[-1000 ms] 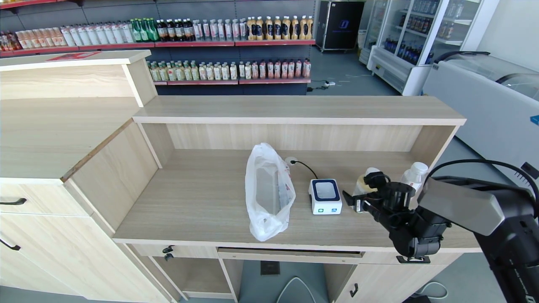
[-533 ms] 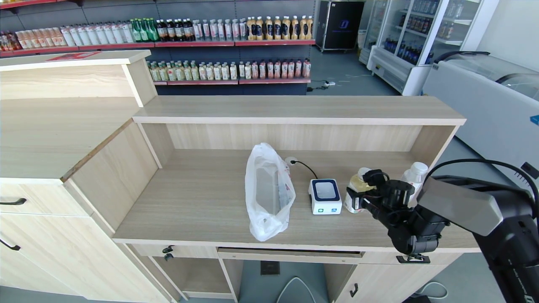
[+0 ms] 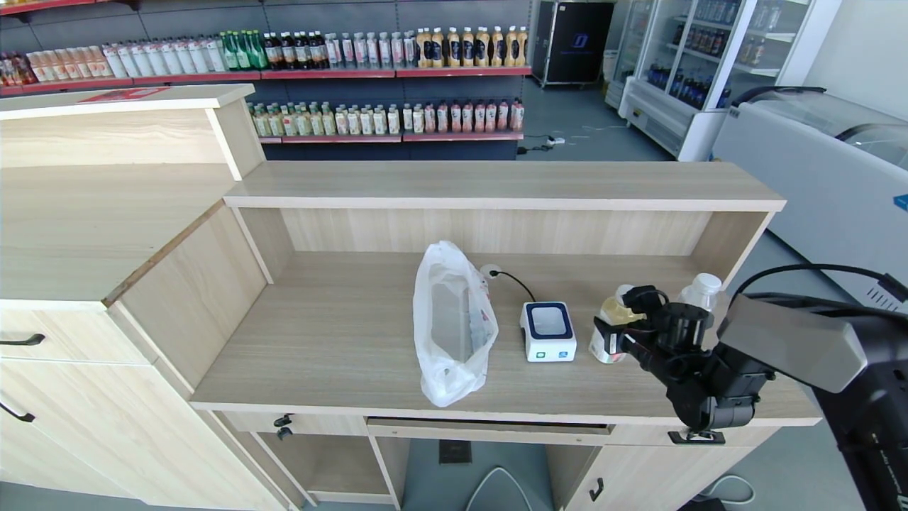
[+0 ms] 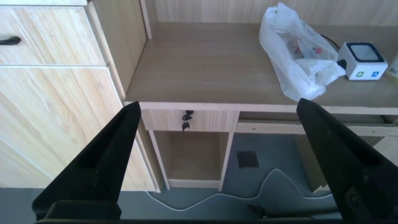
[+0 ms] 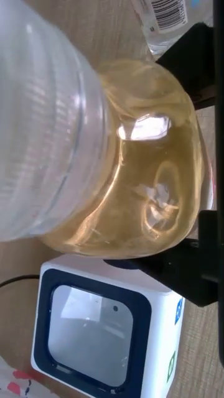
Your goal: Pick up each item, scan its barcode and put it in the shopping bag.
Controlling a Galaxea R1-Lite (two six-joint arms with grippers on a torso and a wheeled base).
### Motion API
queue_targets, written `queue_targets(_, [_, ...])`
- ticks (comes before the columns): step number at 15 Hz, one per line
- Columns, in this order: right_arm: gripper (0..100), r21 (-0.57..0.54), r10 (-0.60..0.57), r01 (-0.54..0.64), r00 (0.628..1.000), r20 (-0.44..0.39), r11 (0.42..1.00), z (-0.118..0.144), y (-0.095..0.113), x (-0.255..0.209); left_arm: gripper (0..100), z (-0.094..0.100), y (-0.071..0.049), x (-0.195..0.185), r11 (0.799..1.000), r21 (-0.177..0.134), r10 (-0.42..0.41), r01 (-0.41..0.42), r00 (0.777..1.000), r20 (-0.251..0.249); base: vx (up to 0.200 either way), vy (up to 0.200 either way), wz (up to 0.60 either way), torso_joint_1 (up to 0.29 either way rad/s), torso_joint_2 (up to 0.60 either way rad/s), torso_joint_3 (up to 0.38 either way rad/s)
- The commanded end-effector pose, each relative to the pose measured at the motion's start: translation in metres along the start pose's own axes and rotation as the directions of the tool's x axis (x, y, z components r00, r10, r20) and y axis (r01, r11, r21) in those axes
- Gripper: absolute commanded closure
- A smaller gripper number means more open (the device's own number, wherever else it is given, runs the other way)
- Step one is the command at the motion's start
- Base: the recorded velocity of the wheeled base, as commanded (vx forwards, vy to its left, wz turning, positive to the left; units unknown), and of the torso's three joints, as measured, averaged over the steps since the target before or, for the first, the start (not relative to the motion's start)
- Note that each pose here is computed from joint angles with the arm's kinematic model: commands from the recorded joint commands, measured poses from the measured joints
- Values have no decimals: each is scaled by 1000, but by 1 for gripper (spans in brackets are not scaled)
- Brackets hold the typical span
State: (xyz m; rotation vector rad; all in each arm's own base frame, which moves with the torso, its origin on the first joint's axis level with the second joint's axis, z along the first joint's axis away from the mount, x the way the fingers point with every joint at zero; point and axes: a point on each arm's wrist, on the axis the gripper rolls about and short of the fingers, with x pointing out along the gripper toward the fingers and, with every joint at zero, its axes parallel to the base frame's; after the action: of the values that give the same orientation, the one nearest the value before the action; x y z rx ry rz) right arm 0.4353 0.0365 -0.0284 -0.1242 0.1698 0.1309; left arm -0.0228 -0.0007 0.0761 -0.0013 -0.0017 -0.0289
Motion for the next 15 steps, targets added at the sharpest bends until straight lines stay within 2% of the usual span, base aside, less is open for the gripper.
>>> queue_targets(1, [100, -1, -4, 4, 1000, 2, 1000, 8, -7, -8, 0, 0, 0, 0, 1000, 0, 0, 0, 1000, 0, 0, 0, 0, 0, 0, 0])
queue_targets(4, [100, 25, 33, -34, 999, 43, 999, 35, -9, -17, 0, 0, 0, 0, 1000, 0, 0, 0, 1000, 0, 0, 0, 0, 0, 0, 0])
queue_targets(7, [100, 132, 96, -106, 992, 75, 986, 98, -12, -40, 0, 0, 0, 0, 1000, 0, 0, 0, 1000, 0, 0, 0, 0, 0, 0, 0])
queue_targets(9, [100, 229, 169, -184, 982, 82, 956, 142, -16, -81, 0, 0, 0, 0, 1000, 0, 0, 0, 1000, 0, 0, 0, 0, 0, 0, 0])
queue_targets(10, [100, 260, 195, -210, 977, 83, 943, 153, -16, -94, 0, 0, 0, 0, 1000, 0, 0, 0, 1000, 0, 0, 0, 0, 0, 0, 0])
queue_targets(11, [100, 312, 291, -309, 951, 105, 898, 183, -15, -135, 0, 0, 0, 0, 1000, 0, 0, 0, 1000, 0, 0, 0, 0, 0, 0, 0])
queue_targets(12, [100, 301, 371, -396, 918, 139, 868, 197, -14, -159, 0, 0, 0, 0, 1000, 0, 0, 0, 1000, 0, 0, 0, 0, 0, 0, 0])
queue_targets(15, [100, 325, 516, -553, 833, 200, 767, 212, -8, -206, 0, 0, 0, 0, 1000, 0, 0, 0, 1000, 0, 0, 0, 0, 0, 0, 0])
